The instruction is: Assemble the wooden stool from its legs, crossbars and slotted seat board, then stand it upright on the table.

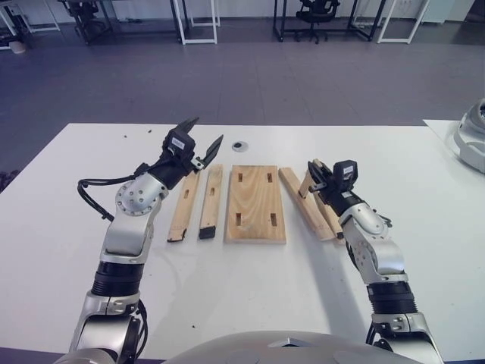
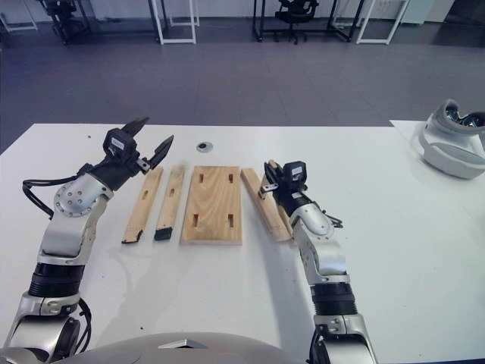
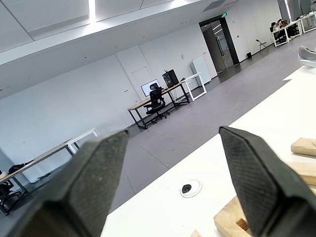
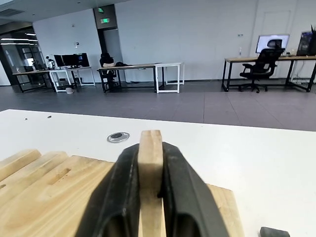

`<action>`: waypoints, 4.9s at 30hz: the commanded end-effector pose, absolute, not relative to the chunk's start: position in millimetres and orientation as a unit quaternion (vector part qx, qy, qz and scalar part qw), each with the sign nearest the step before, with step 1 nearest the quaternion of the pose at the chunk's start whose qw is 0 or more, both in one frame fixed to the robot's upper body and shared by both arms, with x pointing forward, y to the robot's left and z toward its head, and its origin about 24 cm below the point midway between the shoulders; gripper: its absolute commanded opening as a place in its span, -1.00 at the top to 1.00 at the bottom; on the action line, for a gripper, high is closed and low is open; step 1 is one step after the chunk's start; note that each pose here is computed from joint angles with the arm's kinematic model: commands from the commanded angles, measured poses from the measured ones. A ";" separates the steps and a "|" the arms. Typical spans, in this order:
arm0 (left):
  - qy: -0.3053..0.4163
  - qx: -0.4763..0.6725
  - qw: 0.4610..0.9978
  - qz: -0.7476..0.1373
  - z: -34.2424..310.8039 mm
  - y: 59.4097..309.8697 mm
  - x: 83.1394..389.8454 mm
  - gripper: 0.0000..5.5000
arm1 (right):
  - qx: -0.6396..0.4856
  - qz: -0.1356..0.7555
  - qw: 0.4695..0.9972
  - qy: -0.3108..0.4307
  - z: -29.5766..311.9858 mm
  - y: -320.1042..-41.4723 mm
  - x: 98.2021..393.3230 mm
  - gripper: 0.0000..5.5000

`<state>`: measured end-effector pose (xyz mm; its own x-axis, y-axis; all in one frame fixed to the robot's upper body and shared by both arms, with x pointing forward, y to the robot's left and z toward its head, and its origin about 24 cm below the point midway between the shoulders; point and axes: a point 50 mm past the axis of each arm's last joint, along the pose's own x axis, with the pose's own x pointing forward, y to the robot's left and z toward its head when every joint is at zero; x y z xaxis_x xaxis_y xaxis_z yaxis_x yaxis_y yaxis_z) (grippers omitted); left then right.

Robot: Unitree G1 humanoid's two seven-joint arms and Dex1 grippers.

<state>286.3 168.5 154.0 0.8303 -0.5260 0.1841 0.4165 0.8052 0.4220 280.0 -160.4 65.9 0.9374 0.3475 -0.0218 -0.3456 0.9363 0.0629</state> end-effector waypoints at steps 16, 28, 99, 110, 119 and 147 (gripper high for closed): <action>-0.144 0.207 0.935 -0.251 151.1 174.6 291.7 -0.23 | 0.070 0.208 0.972 0.088 66.8 -161.6 287.6 0.36; -0.140 0.209 0.934 -0.254 147.6 173.0 290.8 -0.23 | 0.035 0.210 0.951 0.225 53.3 -161.6 281.2 -0.33; -0.051 -0.446 0.880 -0.153 160.8 190.9 255.5 0.63 | -0.236 0.361 0.898 -0.084 110.6 -129.5 257.9 -0.31; 0.027 -0.424 0.904 0.036 129.9 200.8 204.2 0.63 | -0.375 0.354 0.854 0.072 31.9 -150.6 262.8 -0.31; 0.049 -0.409 0.910 0.046 111.5 194.4 210.5 0.63 | -0.371 0.420 0.827 0.049 30.7 -128.9 260.6 -0.31; 0.129 -0.015 0.981 -0.143 96.5 141.2 227.1 0.63 | -0.423 0.353 0.834 -0.007 80.1 -155.4 276.3 -0.31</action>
